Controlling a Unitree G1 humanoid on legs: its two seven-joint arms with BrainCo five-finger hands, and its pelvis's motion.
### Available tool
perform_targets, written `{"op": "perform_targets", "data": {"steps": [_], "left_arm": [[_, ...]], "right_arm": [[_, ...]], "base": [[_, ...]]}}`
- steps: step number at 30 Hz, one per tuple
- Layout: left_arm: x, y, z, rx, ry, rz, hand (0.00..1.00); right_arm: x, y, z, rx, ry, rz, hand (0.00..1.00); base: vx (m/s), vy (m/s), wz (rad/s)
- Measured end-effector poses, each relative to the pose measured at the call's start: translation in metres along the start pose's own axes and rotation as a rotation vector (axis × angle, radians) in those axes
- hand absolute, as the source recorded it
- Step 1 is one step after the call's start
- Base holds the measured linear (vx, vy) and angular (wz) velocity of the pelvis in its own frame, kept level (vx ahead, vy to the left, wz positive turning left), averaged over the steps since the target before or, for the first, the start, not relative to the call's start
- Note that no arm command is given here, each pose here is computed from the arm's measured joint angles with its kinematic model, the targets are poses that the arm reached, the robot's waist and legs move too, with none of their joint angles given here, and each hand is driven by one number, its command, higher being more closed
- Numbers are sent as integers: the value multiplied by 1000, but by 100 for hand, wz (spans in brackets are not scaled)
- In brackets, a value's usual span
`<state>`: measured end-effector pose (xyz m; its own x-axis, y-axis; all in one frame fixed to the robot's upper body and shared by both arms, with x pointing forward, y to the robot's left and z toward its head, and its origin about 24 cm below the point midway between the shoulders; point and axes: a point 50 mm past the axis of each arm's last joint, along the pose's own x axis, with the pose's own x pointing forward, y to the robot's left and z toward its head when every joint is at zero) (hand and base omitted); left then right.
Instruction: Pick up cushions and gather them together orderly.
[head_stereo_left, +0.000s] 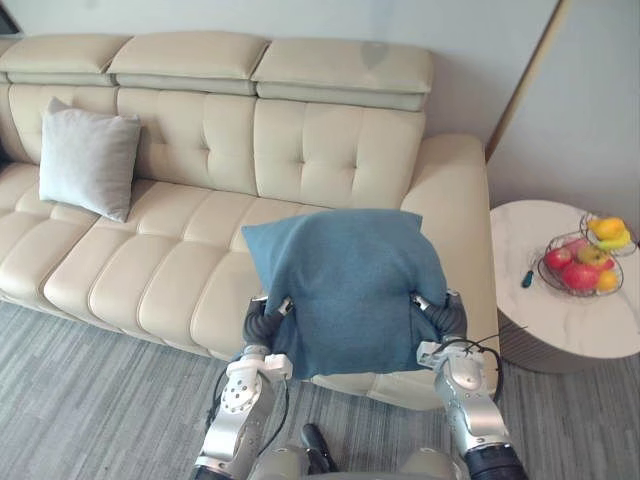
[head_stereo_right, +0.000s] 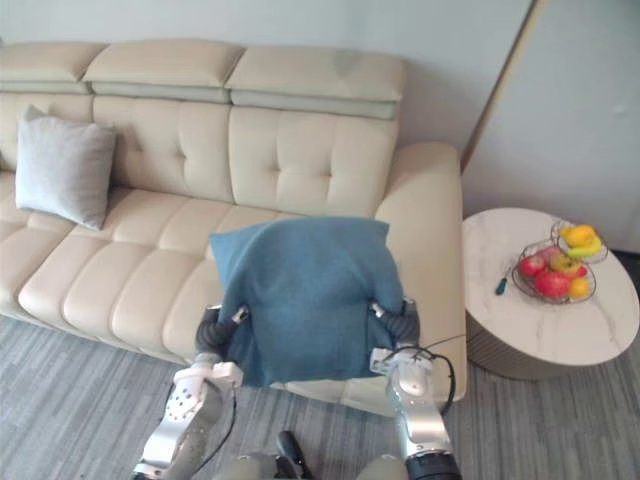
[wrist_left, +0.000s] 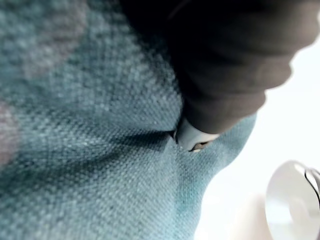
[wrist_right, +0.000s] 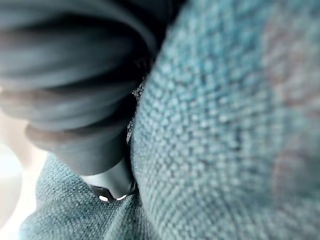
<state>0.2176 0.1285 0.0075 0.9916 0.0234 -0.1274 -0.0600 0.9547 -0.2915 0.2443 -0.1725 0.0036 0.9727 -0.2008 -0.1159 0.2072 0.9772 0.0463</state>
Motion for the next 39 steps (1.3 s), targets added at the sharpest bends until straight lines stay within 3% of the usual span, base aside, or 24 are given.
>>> {"op": "perform_targets", "data": {"steps": [10, 15, 20, 30, 39], "left_arm": [[-6, -7, -20, 13, 88, -55, 100], [-25, -3, -32, -10, 147, -37, 100], [-22, -9, -24, -29, 111, -58, 100], [-20, -1, -20, 57, 102, -78, 100], [-15, 4, -15, 119, 80, -61, 100]], "right_arm": [[-13, -19, -9, -38, 36, -36, 100], [-26, -10, 30, 3, -129, 7, 100], [-23, -9, 36, 11, -159, -3, 100], [-28, -5, 4, 19, -32, -37, 100], [-25, -11, -33, -124, 129, -20, 100]], "base": [[300, -34, 56], [280, -26, -41], [191, 305, -49], [116, 299, -63], [-15, 21, -58]]}}
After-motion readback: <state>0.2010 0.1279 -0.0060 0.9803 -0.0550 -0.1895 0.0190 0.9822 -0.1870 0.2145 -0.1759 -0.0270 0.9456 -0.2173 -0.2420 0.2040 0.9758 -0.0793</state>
